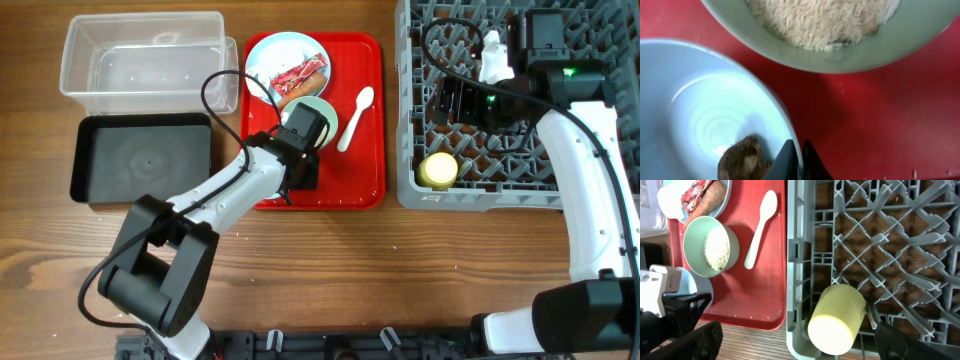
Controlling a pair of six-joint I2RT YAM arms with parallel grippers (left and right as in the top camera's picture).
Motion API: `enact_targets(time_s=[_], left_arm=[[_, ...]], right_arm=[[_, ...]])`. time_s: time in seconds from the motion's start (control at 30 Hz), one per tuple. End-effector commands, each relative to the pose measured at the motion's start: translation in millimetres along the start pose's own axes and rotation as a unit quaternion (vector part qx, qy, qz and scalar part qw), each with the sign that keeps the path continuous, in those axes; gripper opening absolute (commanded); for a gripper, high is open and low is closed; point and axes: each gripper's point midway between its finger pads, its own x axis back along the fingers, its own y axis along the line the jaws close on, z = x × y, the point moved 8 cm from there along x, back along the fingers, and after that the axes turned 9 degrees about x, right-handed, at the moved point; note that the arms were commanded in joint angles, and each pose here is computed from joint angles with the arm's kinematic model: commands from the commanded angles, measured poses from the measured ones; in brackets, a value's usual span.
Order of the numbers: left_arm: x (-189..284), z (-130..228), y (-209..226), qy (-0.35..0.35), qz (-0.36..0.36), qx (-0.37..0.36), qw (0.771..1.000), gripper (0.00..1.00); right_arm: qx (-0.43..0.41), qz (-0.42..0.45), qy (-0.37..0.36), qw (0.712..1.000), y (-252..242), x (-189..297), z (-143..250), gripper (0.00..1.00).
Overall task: Sort waste into correct bins and load items into the dishwasher rack
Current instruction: 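Grasp the small blue bowl with brown scrap using left gripper, then tip the blue bowl over the black tray to dump the scrap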
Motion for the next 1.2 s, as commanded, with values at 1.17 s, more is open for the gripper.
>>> enact_targets(time_s=[1.17], left_arm=[[86.2,-52.4,312.1,-0.078,0.628,0.371,0.680,0.04]], right_arm=[[0.016,-0.009,-0.016,1.000,4.0,4.9,-5.4,0.99]])
